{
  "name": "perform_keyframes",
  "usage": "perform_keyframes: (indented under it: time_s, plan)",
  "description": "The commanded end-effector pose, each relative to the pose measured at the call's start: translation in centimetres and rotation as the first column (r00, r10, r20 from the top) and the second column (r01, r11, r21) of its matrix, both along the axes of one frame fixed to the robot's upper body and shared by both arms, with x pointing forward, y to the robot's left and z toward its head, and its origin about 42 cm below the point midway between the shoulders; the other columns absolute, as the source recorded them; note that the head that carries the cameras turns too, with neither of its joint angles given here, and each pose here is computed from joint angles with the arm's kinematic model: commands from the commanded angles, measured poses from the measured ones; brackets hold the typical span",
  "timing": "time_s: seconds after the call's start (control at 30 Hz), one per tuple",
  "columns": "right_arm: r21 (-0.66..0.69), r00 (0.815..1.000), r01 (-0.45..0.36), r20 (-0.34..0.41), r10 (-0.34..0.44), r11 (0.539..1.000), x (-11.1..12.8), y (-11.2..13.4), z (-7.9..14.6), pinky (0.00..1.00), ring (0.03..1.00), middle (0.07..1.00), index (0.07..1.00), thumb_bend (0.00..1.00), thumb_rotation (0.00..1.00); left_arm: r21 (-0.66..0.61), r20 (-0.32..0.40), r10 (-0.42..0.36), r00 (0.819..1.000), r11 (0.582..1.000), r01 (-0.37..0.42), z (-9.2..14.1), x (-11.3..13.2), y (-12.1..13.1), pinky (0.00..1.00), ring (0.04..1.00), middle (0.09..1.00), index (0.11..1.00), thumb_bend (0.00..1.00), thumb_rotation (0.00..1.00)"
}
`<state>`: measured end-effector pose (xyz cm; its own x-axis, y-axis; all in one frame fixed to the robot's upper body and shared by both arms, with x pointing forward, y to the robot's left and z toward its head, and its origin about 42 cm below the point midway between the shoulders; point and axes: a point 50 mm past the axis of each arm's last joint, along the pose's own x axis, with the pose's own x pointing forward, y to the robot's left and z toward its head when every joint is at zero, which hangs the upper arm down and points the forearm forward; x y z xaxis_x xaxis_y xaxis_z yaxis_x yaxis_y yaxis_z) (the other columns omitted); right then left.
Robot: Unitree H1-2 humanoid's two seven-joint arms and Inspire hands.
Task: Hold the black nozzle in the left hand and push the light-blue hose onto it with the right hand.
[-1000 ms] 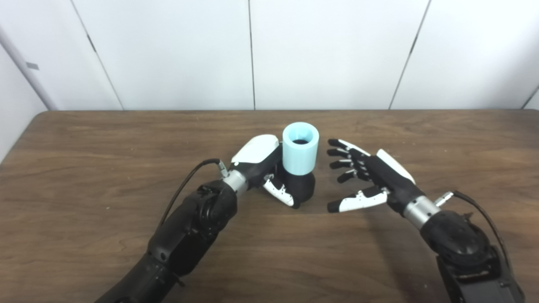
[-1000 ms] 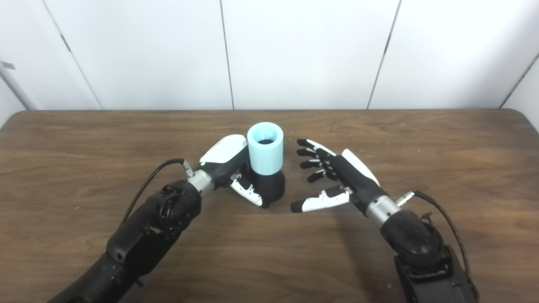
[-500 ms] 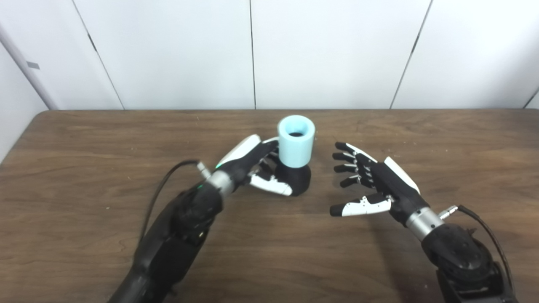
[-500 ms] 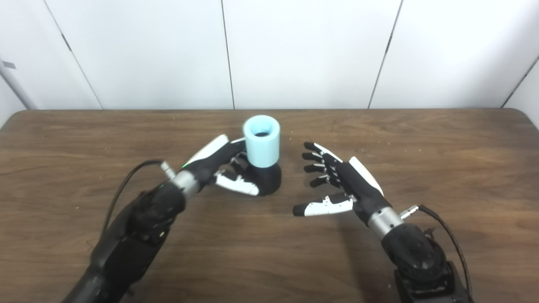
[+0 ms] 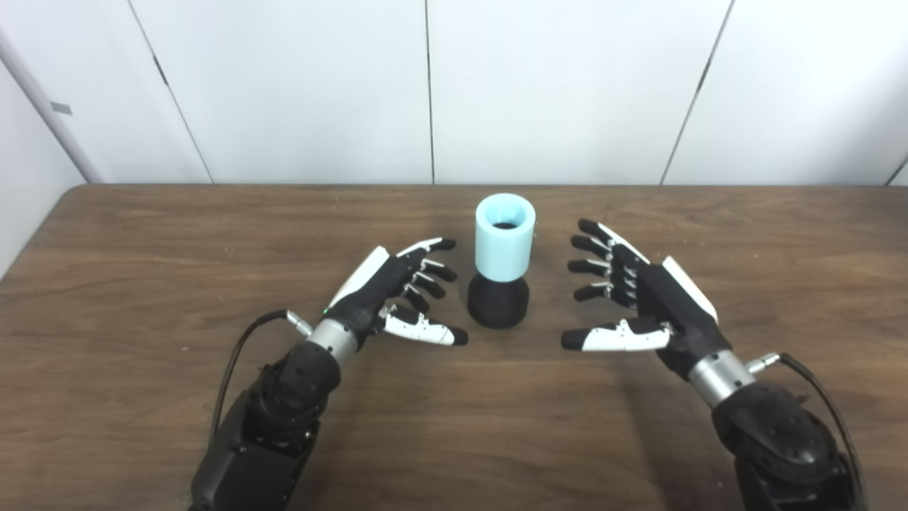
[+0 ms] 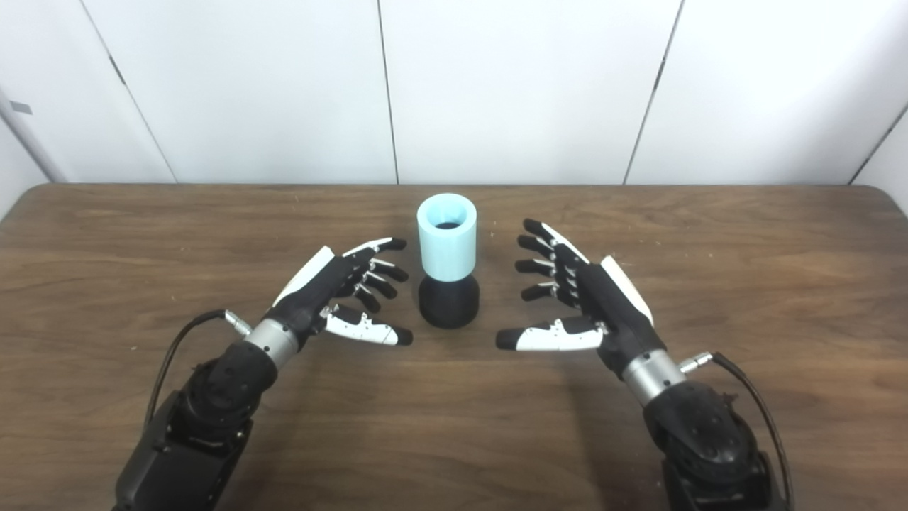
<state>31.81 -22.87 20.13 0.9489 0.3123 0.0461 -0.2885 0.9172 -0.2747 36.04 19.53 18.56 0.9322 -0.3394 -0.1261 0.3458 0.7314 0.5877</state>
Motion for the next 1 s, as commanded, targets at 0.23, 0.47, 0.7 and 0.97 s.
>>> perform_keyframes:
  time_s: [0.23,0.47,0.7,0.97]
  plan:
    - [0.062,0.984,0.108,0.132,-0.116,0.992,-0.1,0.0,1.8,0.61,0.775,0.874,0.905,0.82,0.12,-0.409,0.09,0.145,0.985,0.907,-0.096,1.1,-1.3,1.6,0.53,0.668,0.703,0.759,0.79,0.08]
    - [0.081,0.967,0.188,0.159,-0.199,0.979,-0.5,0.4,1.5,0.55,0.718,0.8,0.816,0.81,0.11,-0.612,0.08,0.119,0.99,0.79,-0.046,1.5,-2.2,1.6,0.56,0.664,0.68,0.725,0.77,0.09]
    - [0.124,0.965,0.193,0.157,-0.211,0.973,-1.2,0.5,0.5,0.53,0.714,0.796,0.816,0.81,0.11,-0.574,0.099,0.124,0.987,0.817,-0.045,0.6,-2.5,2.4,0.58,0.678,0.691,0.72,0.76,0.08]
    - [0.128,0.969,0.193,0.13,-0.21,0.973,-1.7,0.6,-0.4,0.55,0.725,0.806,0.831,0.81,0.11,-0.55,0.118,0.139,0.983,0.833,-0.052,0.3,-2.4,2.5,0.55,0.684,0.698,0.719,0.76,0.08]
